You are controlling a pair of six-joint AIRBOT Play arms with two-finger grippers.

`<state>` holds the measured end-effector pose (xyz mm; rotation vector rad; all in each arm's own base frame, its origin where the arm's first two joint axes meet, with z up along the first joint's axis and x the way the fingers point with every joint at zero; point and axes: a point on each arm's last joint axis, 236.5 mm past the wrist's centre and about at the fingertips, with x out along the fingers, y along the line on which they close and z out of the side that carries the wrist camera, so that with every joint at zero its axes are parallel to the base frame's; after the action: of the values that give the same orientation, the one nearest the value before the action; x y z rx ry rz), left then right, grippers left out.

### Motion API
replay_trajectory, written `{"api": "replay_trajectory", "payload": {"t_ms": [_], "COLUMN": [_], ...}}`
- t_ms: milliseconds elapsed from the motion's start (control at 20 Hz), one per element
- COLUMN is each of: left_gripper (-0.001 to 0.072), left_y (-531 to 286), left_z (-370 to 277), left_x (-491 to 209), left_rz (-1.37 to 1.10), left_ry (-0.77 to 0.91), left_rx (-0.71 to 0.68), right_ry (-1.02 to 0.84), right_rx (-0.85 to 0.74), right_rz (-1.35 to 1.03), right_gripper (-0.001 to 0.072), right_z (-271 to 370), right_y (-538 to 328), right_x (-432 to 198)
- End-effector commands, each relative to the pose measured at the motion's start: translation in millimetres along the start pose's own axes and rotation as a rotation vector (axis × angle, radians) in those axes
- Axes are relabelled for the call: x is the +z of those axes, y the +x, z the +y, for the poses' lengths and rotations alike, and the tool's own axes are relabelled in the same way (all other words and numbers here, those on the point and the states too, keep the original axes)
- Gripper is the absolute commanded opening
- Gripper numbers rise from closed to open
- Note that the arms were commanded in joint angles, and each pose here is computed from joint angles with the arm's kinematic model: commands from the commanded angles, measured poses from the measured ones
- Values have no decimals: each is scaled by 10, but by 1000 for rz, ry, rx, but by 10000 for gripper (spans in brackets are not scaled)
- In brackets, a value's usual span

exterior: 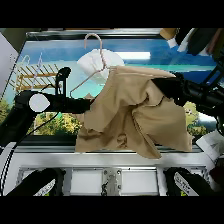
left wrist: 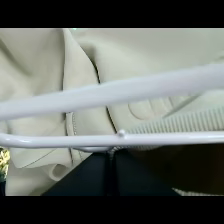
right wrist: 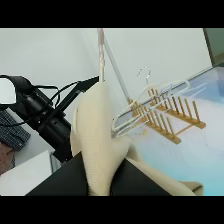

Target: Fold the clothes and pants, and hang the long-sleeved shirts on hangers.

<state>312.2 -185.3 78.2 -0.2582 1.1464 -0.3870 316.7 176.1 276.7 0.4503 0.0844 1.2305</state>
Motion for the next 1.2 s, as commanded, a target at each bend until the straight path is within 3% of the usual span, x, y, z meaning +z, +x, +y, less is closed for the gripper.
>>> {"api": "replay_trajectory", "payload": {"t_ms": [0,500,1150], "left_gripper": [22,22,21], "left_y": [-42,-104,-293], "left_z": [149,423,1010], "left_x": [64,111,125], "left_rz": [-13,-14,-2], "left_ry": [-32,-29,-103], "left_rx": [19,62,135], "right_ry": [39,124,97], "right_rx": [8,-9,-70], "right_rz": [-5,70,241], "right_gripper": [20,20,20], "right_z": [26,-3,-128], "right_y": [21,27,-46], "right_x": [11,-169,-573]}}
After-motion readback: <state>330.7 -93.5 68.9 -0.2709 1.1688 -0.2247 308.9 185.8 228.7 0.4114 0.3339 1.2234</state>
